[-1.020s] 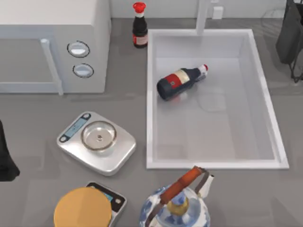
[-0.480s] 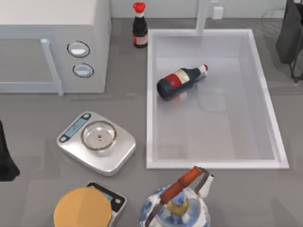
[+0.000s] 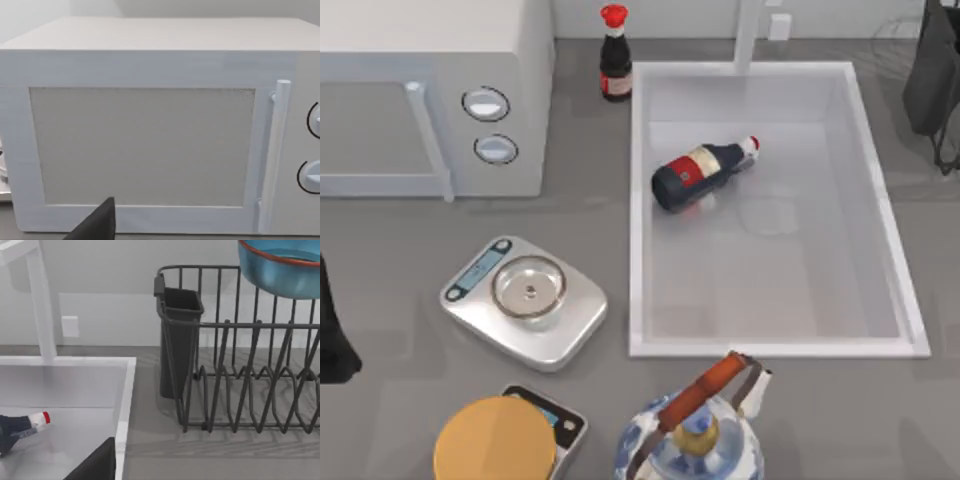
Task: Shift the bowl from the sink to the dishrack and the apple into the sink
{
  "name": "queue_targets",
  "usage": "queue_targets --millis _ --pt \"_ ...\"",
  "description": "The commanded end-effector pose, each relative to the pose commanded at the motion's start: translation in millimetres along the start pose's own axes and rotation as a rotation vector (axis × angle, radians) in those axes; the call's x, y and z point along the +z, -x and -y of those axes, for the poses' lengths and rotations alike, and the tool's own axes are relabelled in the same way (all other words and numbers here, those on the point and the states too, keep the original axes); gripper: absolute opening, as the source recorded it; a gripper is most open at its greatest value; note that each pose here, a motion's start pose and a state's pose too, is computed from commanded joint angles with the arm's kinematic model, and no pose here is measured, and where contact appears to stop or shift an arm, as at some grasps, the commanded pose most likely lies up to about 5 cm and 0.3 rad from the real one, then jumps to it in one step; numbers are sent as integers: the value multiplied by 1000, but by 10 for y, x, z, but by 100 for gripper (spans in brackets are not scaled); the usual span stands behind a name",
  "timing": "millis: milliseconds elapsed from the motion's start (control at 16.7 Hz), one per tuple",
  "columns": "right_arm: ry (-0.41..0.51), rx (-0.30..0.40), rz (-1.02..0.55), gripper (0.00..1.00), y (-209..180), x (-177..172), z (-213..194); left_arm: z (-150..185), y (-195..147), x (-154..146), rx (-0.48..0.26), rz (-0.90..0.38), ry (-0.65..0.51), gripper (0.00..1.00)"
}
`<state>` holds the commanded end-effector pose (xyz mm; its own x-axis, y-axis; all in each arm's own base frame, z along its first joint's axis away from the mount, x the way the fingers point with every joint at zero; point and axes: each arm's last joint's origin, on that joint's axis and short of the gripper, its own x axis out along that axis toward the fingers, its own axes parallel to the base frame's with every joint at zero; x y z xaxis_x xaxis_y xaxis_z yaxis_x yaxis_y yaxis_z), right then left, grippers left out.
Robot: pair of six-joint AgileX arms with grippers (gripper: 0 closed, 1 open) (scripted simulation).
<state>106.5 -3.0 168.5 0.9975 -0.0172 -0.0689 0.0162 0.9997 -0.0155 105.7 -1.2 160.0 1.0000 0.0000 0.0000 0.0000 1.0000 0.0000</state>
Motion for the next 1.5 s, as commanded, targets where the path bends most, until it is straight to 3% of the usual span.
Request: queue_targets --millis 240,540,960,1200,1500 --pt "37 -40 -242 100 -80 219 59 0 0 0 0 0 0 100" --pt "66 -69 -703 100 -425 482 203 0 0 0 0 0 0 100" --pt "27 -20 -1314 100 -1117 476 527 0 0 0 0 0 0 100" --pt "-3 13 -1483 100 -1329 407 655 0 0 0 0 0 0 100" --pt "-7 17 -1502 100 -1354 399 672 0 0 0 0 0 0 100"
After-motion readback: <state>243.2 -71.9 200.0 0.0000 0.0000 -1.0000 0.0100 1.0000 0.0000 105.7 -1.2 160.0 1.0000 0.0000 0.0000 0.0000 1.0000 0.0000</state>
